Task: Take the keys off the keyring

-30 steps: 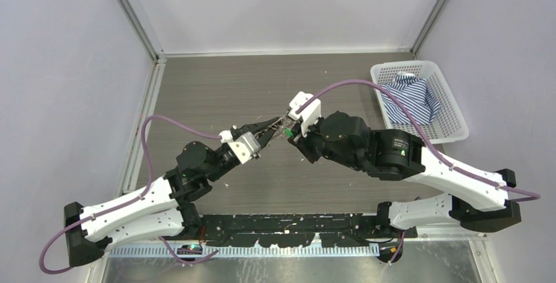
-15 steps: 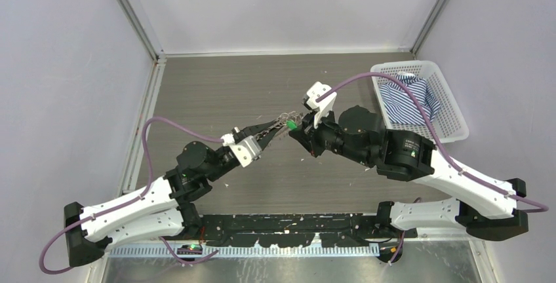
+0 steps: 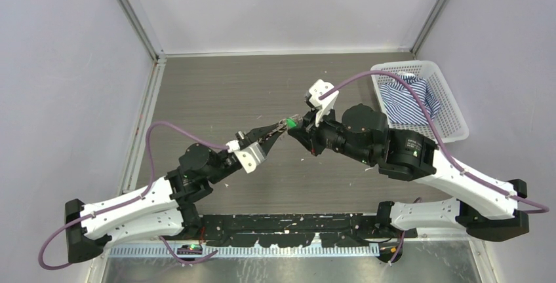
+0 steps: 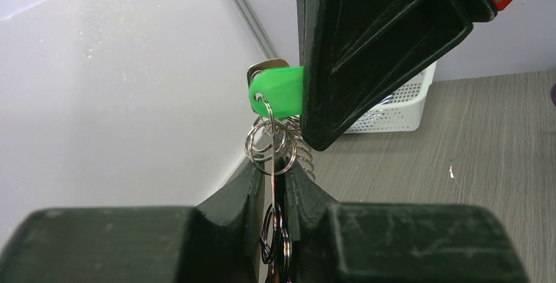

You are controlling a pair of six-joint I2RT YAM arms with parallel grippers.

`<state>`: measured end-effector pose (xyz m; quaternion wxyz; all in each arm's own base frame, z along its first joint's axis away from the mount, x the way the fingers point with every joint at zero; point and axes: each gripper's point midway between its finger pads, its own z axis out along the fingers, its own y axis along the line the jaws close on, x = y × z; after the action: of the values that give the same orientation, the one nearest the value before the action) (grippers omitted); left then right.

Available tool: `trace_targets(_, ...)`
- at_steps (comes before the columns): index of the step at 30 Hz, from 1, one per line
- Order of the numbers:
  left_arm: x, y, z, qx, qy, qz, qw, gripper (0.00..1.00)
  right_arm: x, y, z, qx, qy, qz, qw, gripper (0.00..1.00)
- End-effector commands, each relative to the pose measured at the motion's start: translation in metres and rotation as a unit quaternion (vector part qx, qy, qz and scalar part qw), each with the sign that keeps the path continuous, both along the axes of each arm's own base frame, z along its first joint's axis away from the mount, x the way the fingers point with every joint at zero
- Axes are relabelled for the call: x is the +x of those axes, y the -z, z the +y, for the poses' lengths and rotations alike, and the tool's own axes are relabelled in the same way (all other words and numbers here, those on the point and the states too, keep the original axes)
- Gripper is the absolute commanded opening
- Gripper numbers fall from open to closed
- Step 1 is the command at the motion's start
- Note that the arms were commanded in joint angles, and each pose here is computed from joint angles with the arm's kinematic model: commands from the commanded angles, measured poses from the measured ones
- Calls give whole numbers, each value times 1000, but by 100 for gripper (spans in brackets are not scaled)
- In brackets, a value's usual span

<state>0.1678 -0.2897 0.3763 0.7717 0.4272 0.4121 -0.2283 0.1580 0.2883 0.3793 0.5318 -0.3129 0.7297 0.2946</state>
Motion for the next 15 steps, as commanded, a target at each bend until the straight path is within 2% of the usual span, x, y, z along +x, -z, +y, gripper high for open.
trace_targets(1,1,-41,15,-55,-21,-26,998,1,-8,-24,-3,29,-18,-5,999,1)
trace_targets(5,-3,-37,12,-47,-9,-26,999,0,-13,-32,-8,28,-29,-8,999,1)
trace_targets(15,-1,-32,6,-25,-11,-46,999,0,-50,-37,8,-8,-150,22,988,1)
